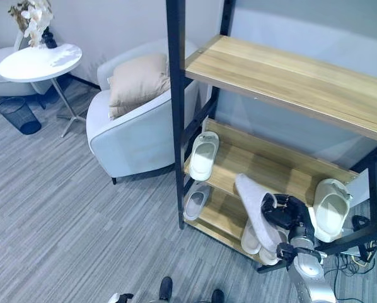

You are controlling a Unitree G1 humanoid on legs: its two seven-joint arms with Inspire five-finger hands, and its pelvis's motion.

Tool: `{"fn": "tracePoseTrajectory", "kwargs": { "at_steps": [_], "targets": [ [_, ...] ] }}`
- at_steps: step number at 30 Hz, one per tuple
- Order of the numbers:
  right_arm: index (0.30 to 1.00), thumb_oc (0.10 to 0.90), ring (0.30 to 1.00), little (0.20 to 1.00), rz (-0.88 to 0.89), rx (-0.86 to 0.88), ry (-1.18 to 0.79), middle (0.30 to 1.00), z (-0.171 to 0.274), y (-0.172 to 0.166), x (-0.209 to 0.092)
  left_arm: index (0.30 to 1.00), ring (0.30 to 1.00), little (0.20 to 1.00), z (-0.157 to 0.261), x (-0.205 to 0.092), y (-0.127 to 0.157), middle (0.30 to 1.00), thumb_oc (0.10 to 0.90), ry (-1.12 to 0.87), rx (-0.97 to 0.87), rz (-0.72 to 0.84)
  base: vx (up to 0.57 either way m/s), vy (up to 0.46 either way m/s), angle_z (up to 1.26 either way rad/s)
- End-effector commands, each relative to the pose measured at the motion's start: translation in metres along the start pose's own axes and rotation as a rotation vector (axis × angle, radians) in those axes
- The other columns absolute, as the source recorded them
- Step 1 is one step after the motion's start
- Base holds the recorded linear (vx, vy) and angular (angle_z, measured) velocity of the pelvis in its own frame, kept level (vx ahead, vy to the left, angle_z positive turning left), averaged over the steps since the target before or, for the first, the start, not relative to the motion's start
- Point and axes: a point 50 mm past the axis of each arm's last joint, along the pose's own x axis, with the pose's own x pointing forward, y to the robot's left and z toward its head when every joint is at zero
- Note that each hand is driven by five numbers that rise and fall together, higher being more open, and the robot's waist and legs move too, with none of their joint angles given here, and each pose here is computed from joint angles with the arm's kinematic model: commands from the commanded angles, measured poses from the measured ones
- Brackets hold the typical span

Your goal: Arrange the slippers neatly on the shoe rack.

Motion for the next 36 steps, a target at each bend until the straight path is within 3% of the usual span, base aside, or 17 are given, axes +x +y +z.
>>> {"fn": "tracePoseTrajectory", "kwargs": {
  "at_steps": [1,5,11,20,26,36],
  "targets": [
    [0.300,0.400,0.300,0.300,0.134,0.041,-0.406,0.300,0.079,0.007,0.008,0.900,0.900,0.900,0.028,0.002,-0.012,0.900,0.800,-0.069,-0.008,-0.072,-0.07,-0.055,-0.01],
    [0.300,0.400,0.300,0.300,0.244,-0.002,-0.365,0.300,0.070,0.011,-0.003,0.900,0.900,0.900,0.028,0.003,-0.010,0.900,0.800,-0.065,-0.035,-0.080,-0.05,-0.050,-0.05],
    [0.300,0.400,0.300,0.300,0.294,0.091,-0.240,0.300,0.043,0.014,-0.010,0.900,0.900,0.900,0.030,0.003,-0.007,0.900,0.800,-0.080,-0.053,-0.078,-0.01,-0.025,-0.11],
    [0.300,0.400,0.300,0.300,0.369,0.007,-0.103,0.300,0.016,0.024,-0.010,0.900,0.900,0.900,0.046,0.006,0.007,0.900,0.800,-0.147,-0.028,-0.041,-0.01,-0.008,-0.01],
    [0.300,0.400,0.300,0.300,0.348,-0.005,-0.146,0.300,0.028,0.032,0.013,0.900,0.900,0.900,0.092,0.006,0.028,0.900,0.800,-0.319,-0.038,0.027,-0.18,0.043,-0.02],
    [0.300,0.400,0.300,0.300,0.214,0.073,-0.348,0.300,0.082,0.046,0.051,0.900,0.900,0.900,0.098,0.008,0.046,0.900,0.800,-0.316,-0.103,0.098,-0.03,0.086,-0.11]
  ]
}}
